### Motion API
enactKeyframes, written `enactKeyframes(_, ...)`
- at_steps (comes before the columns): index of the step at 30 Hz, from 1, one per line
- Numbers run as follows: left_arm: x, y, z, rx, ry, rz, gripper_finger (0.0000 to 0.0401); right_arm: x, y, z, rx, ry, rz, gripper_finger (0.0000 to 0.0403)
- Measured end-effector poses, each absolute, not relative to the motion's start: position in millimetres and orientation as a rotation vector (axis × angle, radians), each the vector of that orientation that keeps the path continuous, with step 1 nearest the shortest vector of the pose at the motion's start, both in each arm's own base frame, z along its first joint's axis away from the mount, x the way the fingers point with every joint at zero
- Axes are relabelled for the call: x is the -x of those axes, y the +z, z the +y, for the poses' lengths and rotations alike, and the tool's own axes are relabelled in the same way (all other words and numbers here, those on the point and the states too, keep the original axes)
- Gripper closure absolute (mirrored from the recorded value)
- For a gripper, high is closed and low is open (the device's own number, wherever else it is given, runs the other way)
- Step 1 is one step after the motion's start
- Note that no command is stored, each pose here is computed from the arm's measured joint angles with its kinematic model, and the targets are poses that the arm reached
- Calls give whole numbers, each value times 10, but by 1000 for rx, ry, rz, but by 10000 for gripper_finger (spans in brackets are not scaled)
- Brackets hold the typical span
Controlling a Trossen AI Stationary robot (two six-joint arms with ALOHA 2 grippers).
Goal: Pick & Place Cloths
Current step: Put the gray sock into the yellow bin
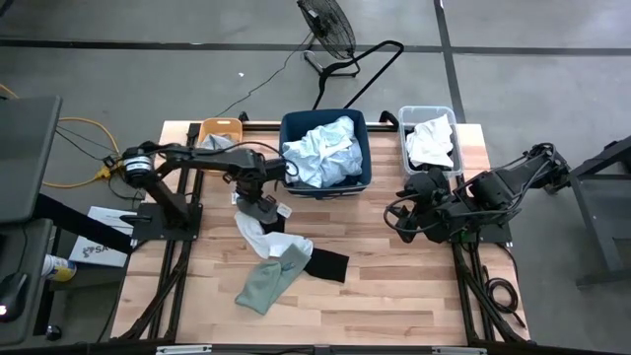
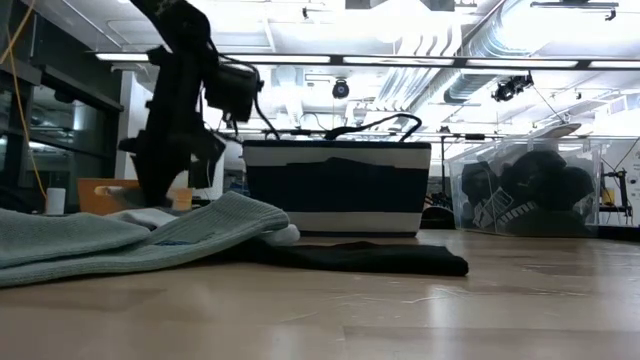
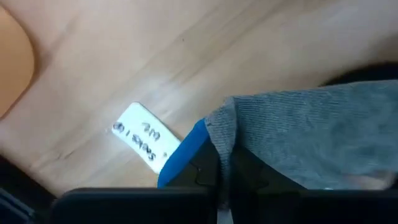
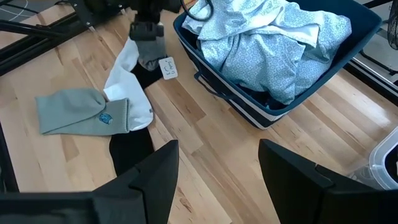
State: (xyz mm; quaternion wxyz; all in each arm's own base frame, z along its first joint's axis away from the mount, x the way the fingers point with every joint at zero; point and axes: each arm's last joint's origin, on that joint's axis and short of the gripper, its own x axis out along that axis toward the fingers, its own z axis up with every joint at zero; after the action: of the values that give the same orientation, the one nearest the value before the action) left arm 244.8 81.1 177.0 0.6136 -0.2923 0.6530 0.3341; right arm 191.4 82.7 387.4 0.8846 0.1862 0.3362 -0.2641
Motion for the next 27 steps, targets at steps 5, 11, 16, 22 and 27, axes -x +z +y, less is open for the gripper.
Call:
enactKeyframes(5, -2352, 2065, 774, 697, 733, 1386, 397, -1912, 3872, 825, -382, -550, 703, 190)
enactKeyframes(11, -2162, 2554, 714, 698, 718, 1282, 399, -1911, 3872, 825, -381, -551, 703, 190)
enactKeyframes(16, -2025, 2941, 679, 683, 731, 1181, 399, -1911, 3872, 824, -381, -552, 702, 190)
enactKeyframes(22, -1923, 3433, 703, 571, 867, 999, 400, -1911, 3875, 819, -375, -563, 690, 190)
enactKeyframes(27, -1775, 3826, 726, 406, 1065, 899, 400, -1913, 3878, 815, -376, -577, 674, 190)
